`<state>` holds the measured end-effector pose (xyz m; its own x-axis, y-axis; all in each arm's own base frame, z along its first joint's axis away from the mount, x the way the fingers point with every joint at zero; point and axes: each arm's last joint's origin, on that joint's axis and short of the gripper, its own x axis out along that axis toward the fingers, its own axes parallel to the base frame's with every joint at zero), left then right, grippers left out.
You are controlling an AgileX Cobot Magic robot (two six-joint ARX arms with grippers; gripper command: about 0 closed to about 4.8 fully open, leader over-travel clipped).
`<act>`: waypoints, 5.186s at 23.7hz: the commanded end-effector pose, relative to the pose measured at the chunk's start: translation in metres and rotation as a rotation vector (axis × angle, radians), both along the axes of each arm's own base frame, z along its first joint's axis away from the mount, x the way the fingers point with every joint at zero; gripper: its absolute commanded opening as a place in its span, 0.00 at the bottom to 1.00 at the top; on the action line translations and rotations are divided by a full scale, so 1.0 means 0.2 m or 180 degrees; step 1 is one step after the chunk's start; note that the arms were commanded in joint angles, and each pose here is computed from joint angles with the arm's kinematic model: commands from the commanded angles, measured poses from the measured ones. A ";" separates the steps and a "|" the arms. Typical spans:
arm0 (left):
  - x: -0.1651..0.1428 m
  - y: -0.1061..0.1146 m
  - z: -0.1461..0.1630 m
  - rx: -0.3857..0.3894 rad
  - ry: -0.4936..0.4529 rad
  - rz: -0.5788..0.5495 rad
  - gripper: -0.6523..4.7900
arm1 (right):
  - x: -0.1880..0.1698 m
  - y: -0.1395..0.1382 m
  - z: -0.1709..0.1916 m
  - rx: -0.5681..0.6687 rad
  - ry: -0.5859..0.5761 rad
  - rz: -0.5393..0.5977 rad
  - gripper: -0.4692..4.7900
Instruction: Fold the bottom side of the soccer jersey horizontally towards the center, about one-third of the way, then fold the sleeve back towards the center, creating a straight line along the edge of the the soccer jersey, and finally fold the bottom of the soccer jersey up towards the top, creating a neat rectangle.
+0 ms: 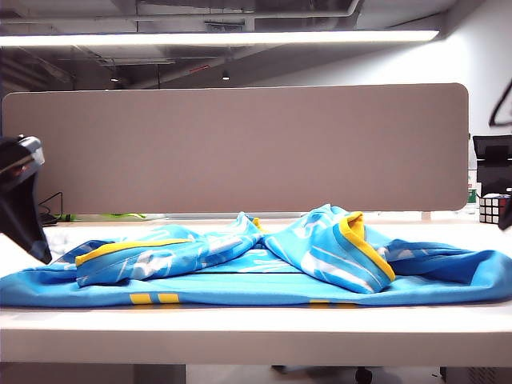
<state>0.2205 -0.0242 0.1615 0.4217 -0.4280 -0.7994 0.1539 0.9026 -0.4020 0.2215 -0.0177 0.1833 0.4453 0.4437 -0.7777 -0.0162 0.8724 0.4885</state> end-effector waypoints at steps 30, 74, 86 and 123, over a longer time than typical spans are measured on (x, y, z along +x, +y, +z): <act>0.01 -0.05 -0.25 -0.0841 0.0481 -0.0274 0.11 | 0.10 0.06 -0.17 0.0704 0.0025 0.0039 0.08; 1.12 -0.10 0.27 -0.0943 -0.1121 0.0165 0.51 | 1.00 -0.04 0.18 0.0879 -0.1163 -0.0215 0.16; 1.08 0.11 0.38 -0.1445 -0.1195 0.0000 0.56 | 0.97 -0.14 0.33 0.1547 -0.1554 0.0312 0.29; -0.65 0.11 0.26 -0.0330 -0.3340 0.0971 0.11 | -0.73 0.07 0.20 -0.0881 -0.3265 -0.0725 0.09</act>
<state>0.0899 -0.0021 0.2168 0.9715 -0.2336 0.0401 0.2351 0.9281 -0.2888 0.0783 -0.0040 0.2265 0.9855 0.1484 -0.0817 -0.1379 0.9829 0.1222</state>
